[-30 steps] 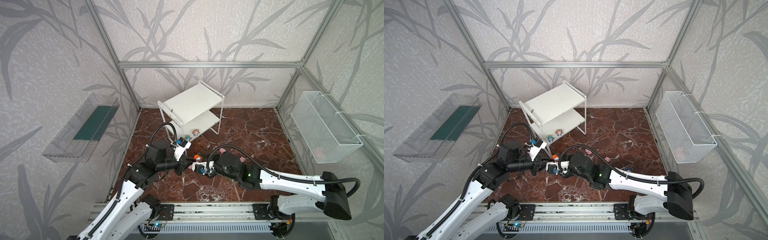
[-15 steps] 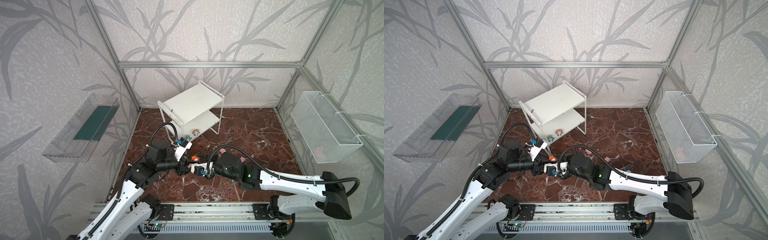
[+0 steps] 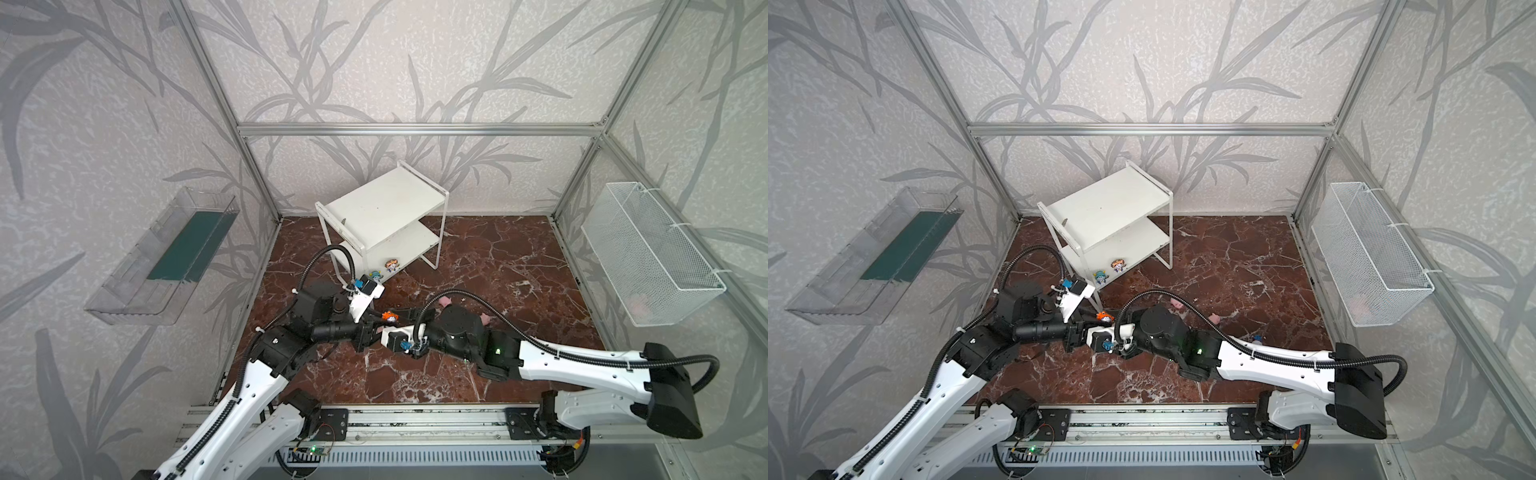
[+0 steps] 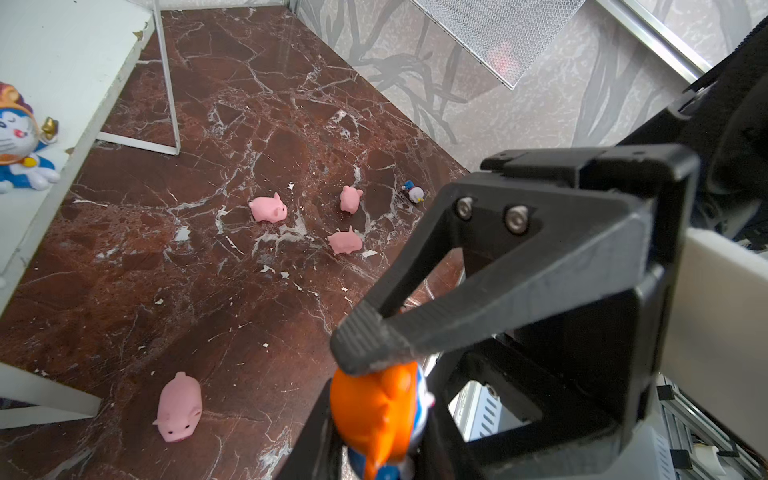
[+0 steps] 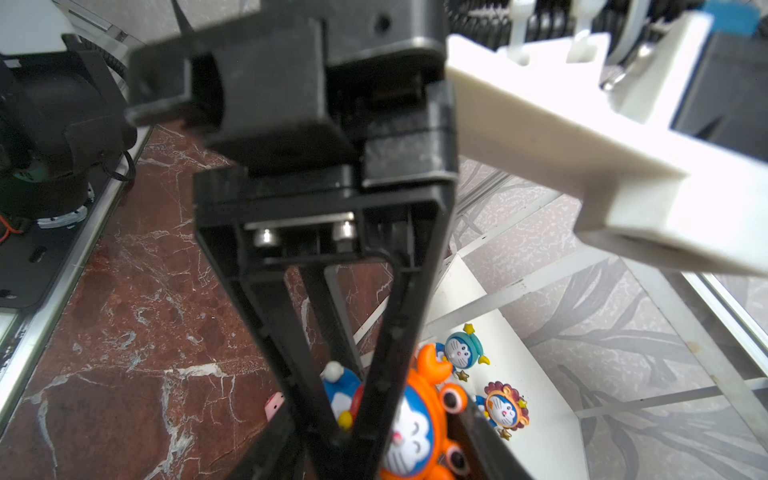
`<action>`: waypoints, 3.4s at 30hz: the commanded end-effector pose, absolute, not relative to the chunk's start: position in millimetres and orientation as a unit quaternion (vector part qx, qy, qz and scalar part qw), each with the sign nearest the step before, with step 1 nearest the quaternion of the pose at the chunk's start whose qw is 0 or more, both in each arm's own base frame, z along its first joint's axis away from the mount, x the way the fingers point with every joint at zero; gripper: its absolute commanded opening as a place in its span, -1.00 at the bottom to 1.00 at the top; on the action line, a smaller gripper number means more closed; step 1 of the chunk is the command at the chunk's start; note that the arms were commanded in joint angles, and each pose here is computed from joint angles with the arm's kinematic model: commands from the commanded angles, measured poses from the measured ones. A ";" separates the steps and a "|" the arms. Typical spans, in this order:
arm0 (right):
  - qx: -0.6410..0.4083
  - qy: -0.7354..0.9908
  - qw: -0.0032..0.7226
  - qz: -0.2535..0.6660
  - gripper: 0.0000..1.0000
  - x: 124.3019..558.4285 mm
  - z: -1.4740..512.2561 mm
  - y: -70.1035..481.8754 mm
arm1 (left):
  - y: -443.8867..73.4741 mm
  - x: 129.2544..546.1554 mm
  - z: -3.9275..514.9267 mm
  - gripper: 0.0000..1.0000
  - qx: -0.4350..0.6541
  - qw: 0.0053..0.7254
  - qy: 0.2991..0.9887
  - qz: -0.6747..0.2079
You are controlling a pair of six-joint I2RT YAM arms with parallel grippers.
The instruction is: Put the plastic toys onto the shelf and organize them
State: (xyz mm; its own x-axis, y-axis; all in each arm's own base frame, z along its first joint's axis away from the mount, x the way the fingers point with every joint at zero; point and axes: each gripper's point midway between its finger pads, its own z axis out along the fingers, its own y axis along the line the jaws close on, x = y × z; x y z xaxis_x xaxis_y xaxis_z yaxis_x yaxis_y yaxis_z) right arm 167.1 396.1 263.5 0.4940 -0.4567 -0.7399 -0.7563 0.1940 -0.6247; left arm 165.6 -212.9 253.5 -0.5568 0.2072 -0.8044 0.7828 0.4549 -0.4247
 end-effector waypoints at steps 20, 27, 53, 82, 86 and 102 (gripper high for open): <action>-0.496 0.597 0.497 0.389 0.51 198.4 316.8 330.3 | -215.4 156.5 263.5 -0.89 0.348 0.362 0.754 -0.424; -0.503 0.601 0.466 0.411 0.46 196.1 313.5 330.8 | -215.3 155.5 264.9 -0.98 0.351 0.366 0.750 -0.425; -0.466 0.791 0.301 0.259 0.34 180.4 63.2 336.6 | -203.0 156.0 229.8 0.47 0.326 0.352 0.807 -0.344; -0.683 0.641 0.326 0.132 0.38 168.6 13.4 371.5 | -197.6 160.2 237.0 0.97 0.324 0.384 0.800 -0.329; -0.719 0.597 0.321 0.155 0.31 157.2 11.1 380.3 | -192.7 160.6 243.0 0.99 0.321 0.403 0.795 -0.320; -0.737 0.574 0.328 0.139 0.17 153.5 4.9 403.4 | -171.2 163.3 263.2 0.99 0.299 0.474 0.778 -0.285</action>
State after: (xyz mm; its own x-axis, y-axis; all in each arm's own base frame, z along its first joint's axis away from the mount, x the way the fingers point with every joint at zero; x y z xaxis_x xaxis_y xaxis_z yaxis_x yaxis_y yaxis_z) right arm 156.0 415.5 28.8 0.3157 -0.6876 -0.6539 -0.9361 -0.1131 -0.3331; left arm 160.4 -174.9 264.3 -0.3970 0.1872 -0.8985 0.7405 0.6437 -0.1931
